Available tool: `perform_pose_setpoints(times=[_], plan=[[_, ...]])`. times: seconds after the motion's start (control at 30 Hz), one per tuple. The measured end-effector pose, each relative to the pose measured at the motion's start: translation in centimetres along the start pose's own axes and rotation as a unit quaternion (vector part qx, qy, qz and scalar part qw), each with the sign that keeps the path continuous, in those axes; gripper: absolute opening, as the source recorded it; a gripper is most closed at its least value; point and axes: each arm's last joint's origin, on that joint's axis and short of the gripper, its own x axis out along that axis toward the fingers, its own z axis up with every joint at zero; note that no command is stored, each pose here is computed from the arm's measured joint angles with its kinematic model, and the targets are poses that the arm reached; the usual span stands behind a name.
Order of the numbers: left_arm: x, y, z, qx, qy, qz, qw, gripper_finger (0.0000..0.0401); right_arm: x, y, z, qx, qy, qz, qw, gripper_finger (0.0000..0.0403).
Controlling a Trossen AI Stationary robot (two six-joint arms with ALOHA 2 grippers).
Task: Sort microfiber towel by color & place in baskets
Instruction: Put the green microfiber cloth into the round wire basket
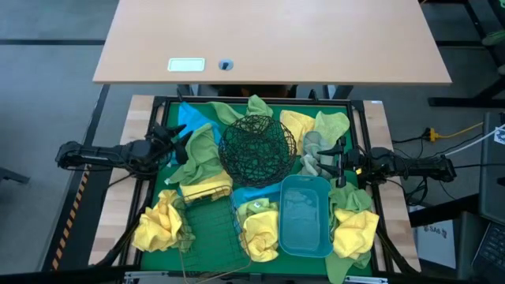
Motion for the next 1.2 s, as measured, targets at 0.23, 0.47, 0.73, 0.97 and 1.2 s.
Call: perform_pose_setpoints(times=[0.23, 0.47, 0.73, 0.97, 1.2], plan=[[-0.1, 0.3, -1.6, 0.004, 0.065, -0.010, 0.998, 0.0183, 0.0, 0.0, 0.0, 0.000, 0.000, 0.000, 1.000, 0.0209], [-0.3, 0.7, -2.7, 0.005, 0.113, -0.002, 0.994, 0.0183, 0.0, 0.0, 0.0, 0.000, 0.000, 0.000, 1.000, 0.0209], [-0.1, 0.4, -3.1, 0.012, 0.132, 0.000, 0.991, 0.0182, 0.0, 0.0, 0.0, 0.000, 0.000, 0.000, 1.000, 0.0209], [0.2, 0.1, -3.9, 0.008, 0.166, 0.005, 0.986, 0.0182, 0.0, 0.0, 0.0, 0.000, 0.000, 0.000, 1.000, 0.0209], [0.5, -0.2, -4.2, -0.022, 0.183, 0.006, 0.983, 0.0129, 0.0, 0.0, 0.0, 0.000, 0.000, 0.000, 1.000, 0.0209]])
